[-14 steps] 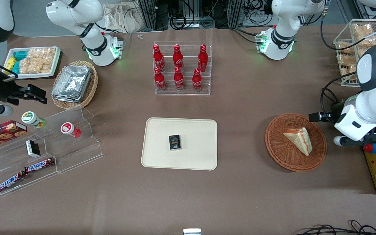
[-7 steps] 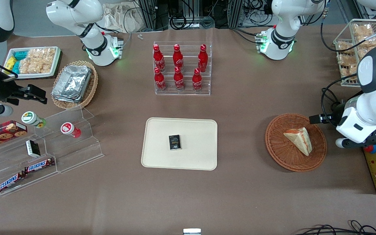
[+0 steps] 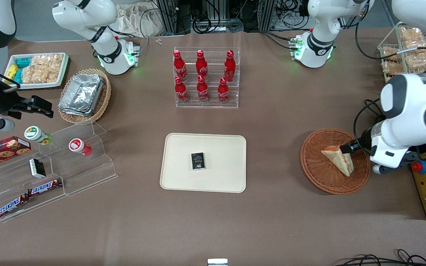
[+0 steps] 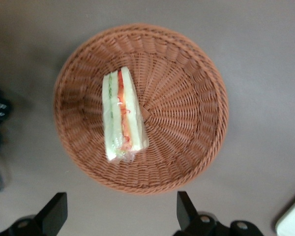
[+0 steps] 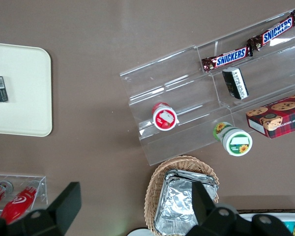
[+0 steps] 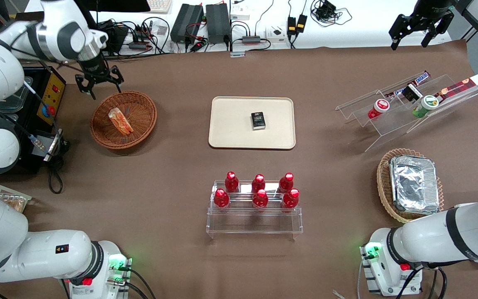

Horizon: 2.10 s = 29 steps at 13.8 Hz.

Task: Place sandwich from basket to tray
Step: 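Lower the left gripper onto the sandwich and close on it, then lift the sandwich and carry it toward the cream tray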

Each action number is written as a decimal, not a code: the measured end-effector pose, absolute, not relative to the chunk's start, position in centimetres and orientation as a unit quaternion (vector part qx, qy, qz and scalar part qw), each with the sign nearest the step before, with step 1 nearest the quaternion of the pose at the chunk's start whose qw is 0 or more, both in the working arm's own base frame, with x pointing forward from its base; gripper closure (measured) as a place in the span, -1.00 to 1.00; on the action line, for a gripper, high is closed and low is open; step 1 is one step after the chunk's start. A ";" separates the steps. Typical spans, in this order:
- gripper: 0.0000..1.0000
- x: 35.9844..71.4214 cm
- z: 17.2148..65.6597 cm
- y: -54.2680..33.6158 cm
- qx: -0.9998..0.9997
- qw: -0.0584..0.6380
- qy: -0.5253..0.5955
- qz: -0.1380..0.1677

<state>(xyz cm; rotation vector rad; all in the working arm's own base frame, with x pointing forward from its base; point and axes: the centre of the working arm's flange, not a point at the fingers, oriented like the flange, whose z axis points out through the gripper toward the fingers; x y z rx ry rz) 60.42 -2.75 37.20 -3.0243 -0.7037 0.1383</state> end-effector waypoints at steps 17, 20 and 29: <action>-1.00 57.2 22.4 0.3 -0.930 0.002 -0.368 0.008; -0.41 58.2 22.5 0.2 -0.919 -0.002 -0.395 0.001; 0.32 63.6 37.9 -5.2 -0.946 0.009 -0.321 0.046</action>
